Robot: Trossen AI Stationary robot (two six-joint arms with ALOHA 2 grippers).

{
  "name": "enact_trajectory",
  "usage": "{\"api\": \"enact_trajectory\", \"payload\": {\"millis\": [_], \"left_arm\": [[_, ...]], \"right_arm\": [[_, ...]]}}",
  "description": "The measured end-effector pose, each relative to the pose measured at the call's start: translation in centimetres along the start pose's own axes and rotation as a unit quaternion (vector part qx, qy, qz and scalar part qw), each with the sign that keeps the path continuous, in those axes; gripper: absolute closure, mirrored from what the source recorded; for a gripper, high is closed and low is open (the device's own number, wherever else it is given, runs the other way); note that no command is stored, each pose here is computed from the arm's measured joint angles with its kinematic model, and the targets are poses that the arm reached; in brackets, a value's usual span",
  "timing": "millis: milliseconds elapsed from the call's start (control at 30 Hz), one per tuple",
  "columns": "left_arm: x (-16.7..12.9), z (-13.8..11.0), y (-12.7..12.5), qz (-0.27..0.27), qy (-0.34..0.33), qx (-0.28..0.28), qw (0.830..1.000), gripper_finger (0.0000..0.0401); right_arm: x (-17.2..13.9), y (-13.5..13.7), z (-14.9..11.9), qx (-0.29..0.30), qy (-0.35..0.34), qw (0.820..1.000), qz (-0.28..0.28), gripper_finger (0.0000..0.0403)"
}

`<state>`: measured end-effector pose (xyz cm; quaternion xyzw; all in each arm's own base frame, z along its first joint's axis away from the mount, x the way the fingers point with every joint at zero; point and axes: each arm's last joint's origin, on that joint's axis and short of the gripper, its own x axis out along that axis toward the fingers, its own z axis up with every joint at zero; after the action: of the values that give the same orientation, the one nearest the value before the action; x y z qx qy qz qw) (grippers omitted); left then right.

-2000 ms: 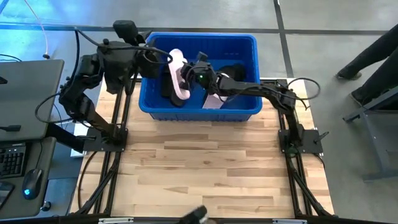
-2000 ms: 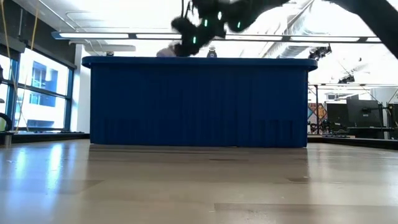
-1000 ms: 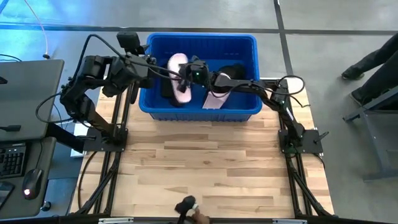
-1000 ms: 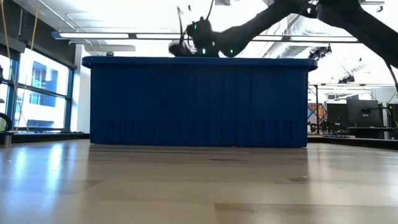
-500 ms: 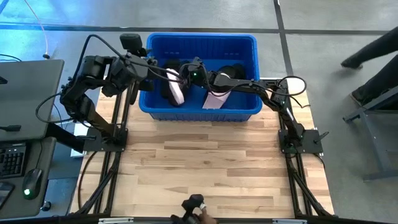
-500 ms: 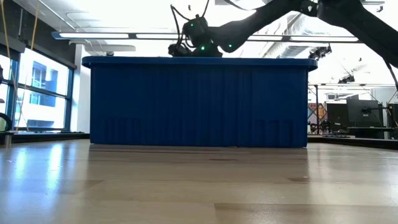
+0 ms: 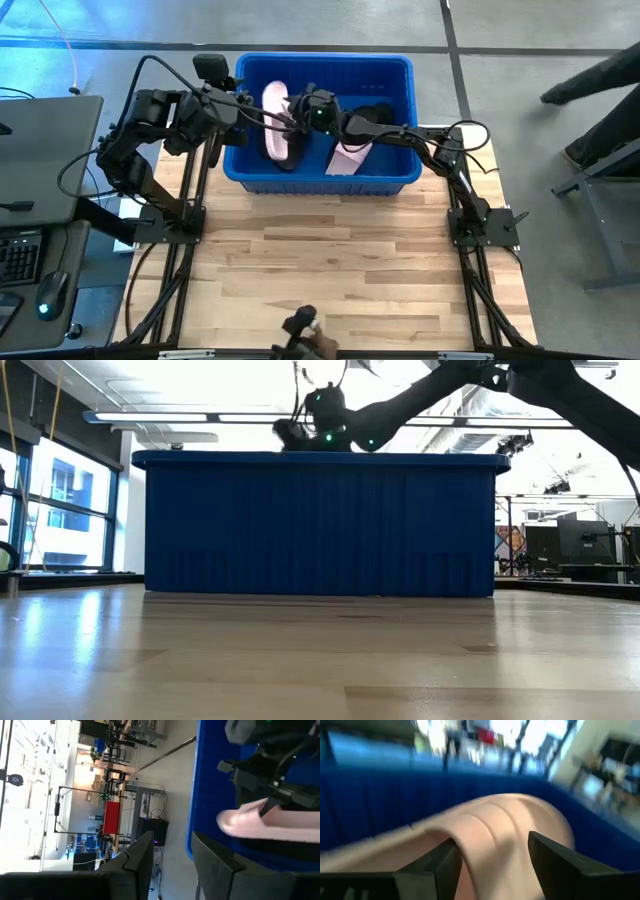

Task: Pick and place slides into bin
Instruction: Put the pink slide into the blue container, then adjust the slides

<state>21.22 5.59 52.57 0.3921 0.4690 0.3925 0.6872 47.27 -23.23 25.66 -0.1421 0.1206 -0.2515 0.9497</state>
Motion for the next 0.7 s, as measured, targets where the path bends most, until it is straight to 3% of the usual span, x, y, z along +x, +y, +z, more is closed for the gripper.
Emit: {"api": "enact_trajectory", "payload": {"millis": [100, 200, 300, 400, 567, 700], "left_arm": [[0.0, 0.0, 0.0, 0.000, 0.000, 0.000, 1.000, 0.0277], [0.0, 0.0, 0.0, -0.001, -0.001, 0.000, 1.000, 0.0277], [0.0, 0.0, 0.0, -0.001, -0.001, 0.000, 1.000, 0.0277], [0.0, 0.0, 0.0, -0.001, -0.001, 0.000, 1.000, 0.0277], [0.0, -0.2, -0.1, -0.005, 0.004, 0.008, 1.000, 0.0277], [0.0, -0.4, -0.3, -0.014, 0.009, -0.001, 1.000, 0.0277]], "right_arm": [[0.1, -0.1, -1.9, -0.007, 0.083, 0.996, -0.020, 0.0192], [0.1, -0.8, -2.7, -0.002, 0.108, 0.994, -0.003, 0.0192], [0.2, -1.5, -2.5, 0.018, 0.085, 0.996, -0.013, 0.0192], [0.4, -2.4, -1.3, 0.084, 0.017, 0.996, -0.038, 0.0192], [0.3, -2.1, -0.7, 0.107, -0.038, 0.987, 0.110, 0.0192], [0.2, -1.3, -1.1, 0.117, 0.004, 0.989, 0.088, 0.0192]]}}
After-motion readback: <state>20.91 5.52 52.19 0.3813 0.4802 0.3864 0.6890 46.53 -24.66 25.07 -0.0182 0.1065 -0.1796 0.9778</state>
